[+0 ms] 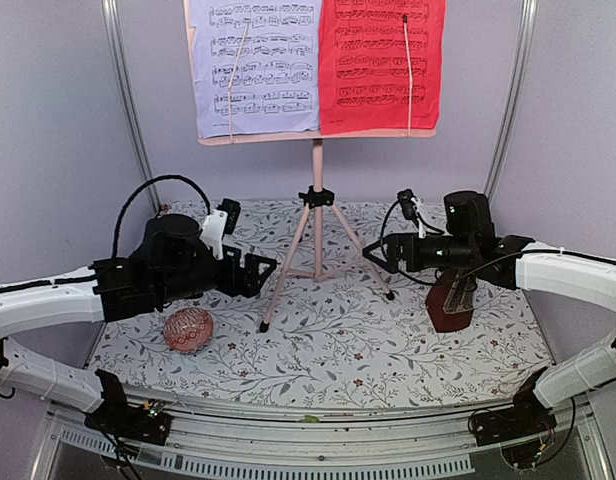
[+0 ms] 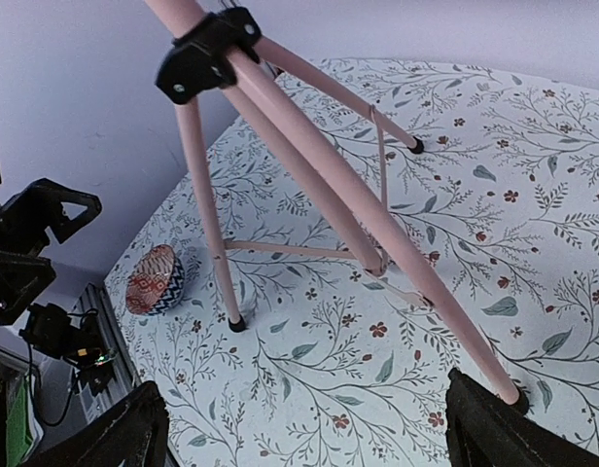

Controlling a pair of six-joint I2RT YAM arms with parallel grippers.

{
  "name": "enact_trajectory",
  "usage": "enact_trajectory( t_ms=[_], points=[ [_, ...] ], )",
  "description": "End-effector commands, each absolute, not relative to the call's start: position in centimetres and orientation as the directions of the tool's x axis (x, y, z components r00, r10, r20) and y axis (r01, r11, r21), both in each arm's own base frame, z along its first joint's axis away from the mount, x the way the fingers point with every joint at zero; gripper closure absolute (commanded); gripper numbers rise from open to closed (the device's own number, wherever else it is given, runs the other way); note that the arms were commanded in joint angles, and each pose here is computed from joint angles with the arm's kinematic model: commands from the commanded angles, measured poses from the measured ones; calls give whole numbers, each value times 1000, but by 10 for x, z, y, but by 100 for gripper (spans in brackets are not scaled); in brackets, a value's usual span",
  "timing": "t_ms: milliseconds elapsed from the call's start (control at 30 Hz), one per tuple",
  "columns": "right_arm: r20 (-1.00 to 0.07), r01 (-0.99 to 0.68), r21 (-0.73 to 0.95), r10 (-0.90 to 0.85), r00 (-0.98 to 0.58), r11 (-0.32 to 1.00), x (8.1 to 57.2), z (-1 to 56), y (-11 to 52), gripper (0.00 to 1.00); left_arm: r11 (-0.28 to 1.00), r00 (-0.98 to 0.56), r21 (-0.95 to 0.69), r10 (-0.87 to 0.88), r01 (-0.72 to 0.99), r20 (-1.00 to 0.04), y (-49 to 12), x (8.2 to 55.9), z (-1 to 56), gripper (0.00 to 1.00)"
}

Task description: Set up the instrument practice props

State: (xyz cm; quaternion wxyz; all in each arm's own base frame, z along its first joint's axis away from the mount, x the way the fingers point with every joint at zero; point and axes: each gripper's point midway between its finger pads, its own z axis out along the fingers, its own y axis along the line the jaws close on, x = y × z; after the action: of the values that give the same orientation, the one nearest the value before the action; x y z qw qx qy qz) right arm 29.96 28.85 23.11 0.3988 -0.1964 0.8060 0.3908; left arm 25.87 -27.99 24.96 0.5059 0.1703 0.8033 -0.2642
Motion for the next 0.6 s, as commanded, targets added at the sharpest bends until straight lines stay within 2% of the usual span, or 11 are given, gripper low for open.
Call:
enact_trajectory(
  t_ms=[0,200,567],
  points=[
    [-778,-559,460,11,-628,690,320,200,287,1,852,-493,-256,2,456,-870,-283,275,211,7],
    [-729,-498,477,10,-684,724,334,164,293,1,893,-591,-214,69,396,-804,-293,292,153,7],
    [-703,-421,430,3,-711,799,373,121,291,1,911,-694,-244,61,332,-717,-296,319,104,7]
  ],
)
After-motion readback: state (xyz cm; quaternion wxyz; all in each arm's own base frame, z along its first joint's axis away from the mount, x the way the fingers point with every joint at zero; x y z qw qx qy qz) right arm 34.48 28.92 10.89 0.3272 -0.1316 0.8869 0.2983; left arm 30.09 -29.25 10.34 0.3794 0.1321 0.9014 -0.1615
